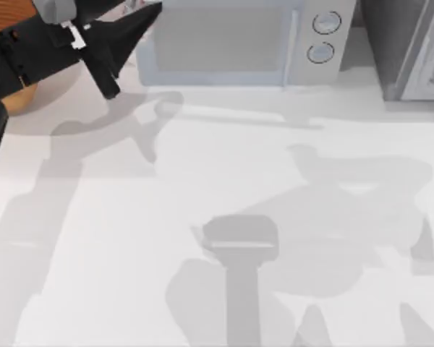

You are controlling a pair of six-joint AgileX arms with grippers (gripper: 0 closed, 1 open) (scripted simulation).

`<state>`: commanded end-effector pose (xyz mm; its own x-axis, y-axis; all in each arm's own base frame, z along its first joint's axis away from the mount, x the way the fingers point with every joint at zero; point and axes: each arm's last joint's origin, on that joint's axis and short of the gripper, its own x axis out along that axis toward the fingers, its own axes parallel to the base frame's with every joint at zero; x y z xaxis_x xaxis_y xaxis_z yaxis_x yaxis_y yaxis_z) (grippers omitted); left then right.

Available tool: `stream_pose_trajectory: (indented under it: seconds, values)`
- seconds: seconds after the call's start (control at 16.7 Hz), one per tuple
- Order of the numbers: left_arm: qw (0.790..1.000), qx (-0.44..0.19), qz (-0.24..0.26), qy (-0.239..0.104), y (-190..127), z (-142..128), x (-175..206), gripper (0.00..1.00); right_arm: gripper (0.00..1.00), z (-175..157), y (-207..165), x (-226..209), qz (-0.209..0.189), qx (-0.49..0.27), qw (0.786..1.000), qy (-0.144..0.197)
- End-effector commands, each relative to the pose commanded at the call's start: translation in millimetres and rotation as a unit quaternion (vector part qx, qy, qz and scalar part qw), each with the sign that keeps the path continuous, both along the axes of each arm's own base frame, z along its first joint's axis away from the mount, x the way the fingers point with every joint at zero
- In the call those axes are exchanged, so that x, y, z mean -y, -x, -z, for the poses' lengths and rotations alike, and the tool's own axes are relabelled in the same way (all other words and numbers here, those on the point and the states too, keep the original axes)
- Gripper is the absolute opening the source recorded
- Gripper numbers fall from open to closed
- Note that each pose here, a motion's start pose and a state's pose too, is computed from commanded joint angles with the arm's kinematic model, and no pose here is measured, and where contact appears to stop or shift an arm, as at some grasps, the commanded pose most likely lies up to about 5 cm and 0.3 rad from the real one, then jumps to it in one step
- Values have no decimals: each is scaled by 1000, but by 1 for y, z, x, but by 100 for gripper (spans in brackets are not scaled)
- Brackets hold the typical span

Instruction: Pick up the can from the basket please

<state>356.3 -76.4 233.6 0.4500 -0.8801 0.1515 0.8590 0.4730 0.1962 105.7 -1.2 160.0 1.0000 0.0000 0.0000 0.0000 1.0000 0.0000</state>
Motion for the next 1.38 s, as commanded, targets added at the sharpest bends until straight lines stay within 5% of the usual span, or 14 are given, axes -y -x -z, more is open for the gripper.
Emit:
stream_pose_trajectory:
  seconds: [0.6, 1.08, 1.38]
  values:
    - [991, -31, 124, -32, -49, 100, 25, 0, 100, 0, 0, 0, 0, 0, 1000, 0]
    - [966, -94, 236, -50, -52, 202, 46, 0, 100, 0, 0, 0, 0, 0, 1000, 0]
    - [960, -114, 249, -51, -49, 216, 48, 0, 100, 0, 0, 0, 0, 0, 1000, 0]
